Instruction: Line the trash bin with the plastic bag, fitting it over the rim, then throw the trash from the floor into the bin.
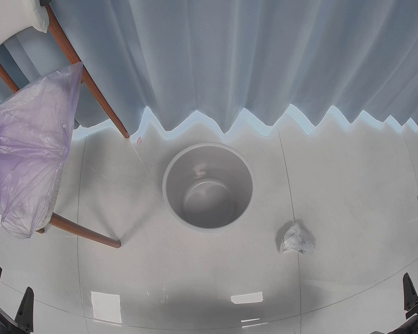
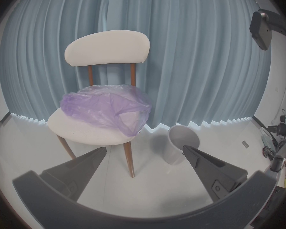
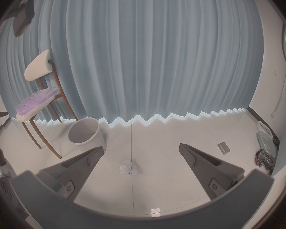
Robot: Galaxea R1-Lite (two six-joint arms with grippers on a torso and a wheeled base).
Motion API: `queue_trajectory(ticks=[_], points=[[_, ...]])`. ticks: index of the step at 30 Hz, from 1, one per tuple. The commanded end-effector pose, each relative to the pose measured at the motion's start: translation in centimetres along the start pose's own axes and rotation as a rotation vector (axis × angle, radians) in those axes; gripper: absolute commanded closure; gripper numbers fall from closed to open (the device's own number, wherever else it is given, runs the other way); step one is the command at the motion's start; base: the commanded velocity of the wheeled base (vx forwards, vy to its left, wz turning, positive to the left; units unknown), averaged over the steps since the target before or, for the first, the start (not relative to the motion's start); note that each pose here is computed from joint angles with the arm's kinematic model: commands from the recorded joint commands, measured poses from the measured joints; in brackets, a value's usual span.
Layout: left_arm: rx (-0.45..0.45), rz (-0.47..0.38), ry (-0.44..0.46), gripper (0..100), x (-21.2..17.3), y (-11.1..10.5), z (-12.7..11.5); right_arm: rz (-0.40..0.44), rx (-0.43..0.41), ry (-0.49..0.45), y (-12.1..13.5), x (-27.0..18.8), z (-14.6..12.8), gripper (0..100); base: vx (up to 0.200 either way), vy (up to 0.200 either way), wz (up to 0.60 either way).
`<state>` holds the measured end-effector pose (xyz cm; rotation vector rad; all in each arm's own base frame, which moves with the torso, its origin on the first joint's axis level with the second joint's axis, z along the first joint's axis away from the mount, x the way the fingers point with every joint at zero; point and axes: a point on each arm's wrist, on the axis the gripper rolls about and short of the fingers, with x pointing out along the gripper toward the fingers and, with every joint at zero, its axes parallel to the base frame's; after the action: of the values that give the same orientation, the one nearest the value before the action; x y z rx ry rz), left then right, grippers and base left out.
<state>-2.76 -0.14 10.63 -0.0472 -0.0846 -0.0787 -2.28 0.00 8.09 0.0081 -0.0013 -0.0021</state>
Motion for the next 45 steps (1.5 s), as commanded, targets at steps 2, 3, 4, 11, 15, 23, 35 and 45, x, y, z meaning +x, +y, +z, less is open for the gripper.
queue_trajectory(ticks=[2, 3, 4, 11, 15, 23, 35, 45], points=[[-0.002, -0.021, 0.014, 0, 0.2, -0.1, 1.2, 0.001, 0.0, 0.0, 0.0, 0.0, -0.5, 0, 0.0, 0.0, 0.0], [-0.001, -0.029, 0.036, 0, 0.6, -0.1, 1.6, -0.001, 0.001, 0.0, 0.0, 0.0, -0.5, 0, 0.0, 0.0, 0.0], [0.002, -0.029, 0.04, 0, 0.7, -0.1, 1.8, -0.001, 0.0, 0.0, 0.0, 0.0, -0.5, 0, 0.0, 0.0, 0.0], [0.002, -0.04, 0.071, 0, 1.8, -0.2, 4.3, -0.001, 0.001, 0.0, 0.0, 0.0, -0.5, 0, 0.0, 0.0, 0.0], [0.004, -0.039, 0.09, 0, 3.1, -0.2, 6.6, -0.001, 0.0, 0.0, 0.0, 0.0, -0.5, 0, 0.0, 0.0, 0.0], [0.005, -0.051, 0.146, 0, 4.9, -0.2, 8.1, 0.001, 0.0, 0.0, 0.0, 0.0, -0.5, 0, 0.0, 0.0, 0.0], [0.035, -0.064, 0.22, 0, 6.4, -0.1, 7.8, 0.001, 0.0, 0.0, 0.0, 0.0, -0.5, 0, 0.0, 0.0, 0.0], [0.033, -0.067, 0.246, 0, 7.8, 0.0, 8.5, 0.001, 0.001, 0.0, 0.0, 0.0, -0.5, 0, 0.0, 0.0, 0.0]])
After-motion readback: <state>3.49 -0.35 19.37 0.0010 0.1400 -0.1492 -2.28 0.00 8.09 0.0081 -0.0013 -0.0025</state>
